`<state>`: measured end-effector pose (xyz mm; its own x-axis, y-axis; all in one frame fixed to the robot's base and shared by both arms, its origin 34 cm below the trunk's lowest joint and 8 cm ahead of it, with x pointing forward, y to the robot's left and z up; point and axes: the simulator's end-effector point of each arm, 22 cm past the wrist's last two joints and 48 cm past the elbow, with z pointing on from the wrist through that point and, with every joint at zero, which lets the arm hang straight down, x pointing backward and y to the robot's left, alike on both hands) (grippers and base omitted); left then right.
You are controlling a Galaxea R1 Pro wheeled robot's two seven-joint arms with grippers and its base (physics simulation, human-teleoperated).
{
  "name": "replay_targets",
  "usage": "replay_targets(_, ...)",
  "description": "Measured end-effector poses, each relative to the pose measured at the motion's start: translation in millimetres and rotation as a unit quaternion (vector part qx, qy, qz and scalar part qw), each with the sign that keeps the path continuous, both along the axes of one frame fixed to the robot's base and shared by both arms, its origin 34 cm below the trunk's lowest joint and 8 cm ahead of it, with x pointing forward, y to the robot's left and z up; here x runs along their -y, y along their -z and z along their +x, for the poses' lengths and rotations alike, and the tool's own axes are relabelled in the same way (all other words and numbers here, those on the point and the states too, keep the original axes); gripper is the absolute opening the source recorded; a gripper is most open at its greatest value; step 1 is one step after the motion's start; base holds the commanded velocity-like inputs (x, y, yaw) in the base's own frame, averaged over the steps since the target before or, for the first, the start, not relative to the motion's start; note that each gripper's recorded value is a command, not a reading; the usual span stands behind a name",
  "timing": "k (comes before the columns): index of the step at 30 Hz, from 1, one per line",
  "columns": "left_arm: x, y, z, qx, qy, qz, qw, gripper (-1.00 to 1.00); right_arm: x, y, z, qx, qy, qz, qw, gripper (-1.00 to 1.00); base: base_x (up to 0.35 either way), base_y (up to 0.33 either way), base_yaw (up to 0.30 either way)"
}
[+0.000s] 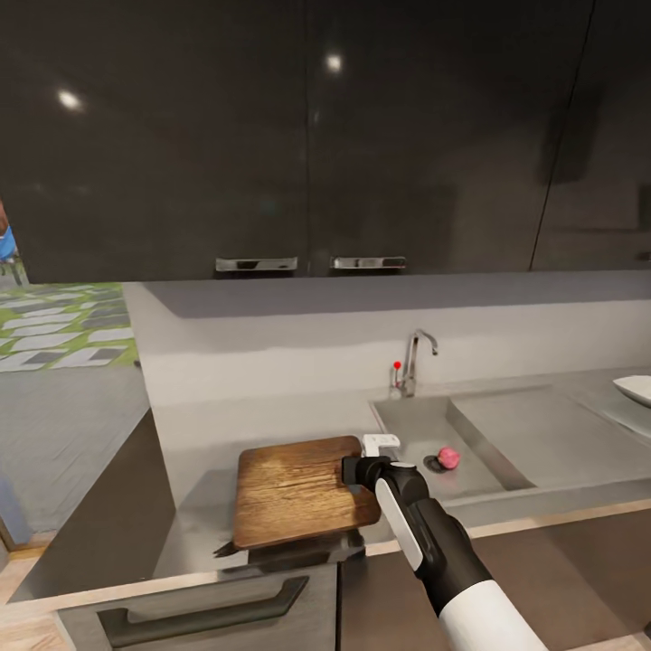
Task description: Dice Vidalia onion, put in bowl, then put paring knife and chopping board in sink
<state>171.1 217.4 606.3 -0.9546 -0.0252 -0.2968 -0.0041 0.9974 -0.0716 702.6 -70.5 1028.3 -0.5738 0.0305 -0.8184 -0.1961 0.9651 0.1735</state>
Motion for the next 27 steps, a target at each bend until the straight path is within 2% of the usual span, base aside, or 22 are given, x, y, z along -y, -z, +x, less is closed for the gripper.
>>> replay_targets(8,-1.0,-0.3,3.1,0.003,-0.001,0.001,1.0000,1.00,-0.3,-0.1,0.1,0.000,-0.001,0.001,1.0000,-1.00,0.015,0.000,0.007)
replay_targets(17,-0.8,-0.3,3.1,0.003,-0.001,0.000,1.0000,1.00,0.8,0.8,0.4,0.000,-0.001,0.000,1.0000,-1.00,0.000,0.000,0.148)
replay_targets(27,-1.2,-7.4,-1.3,0.002,-0.002,0.001,1.0000,1.00,1.4,-6.2,-2.9,-0.001,0.000,0.000,1.0000,-1.00,0.000,0.000,0.017)
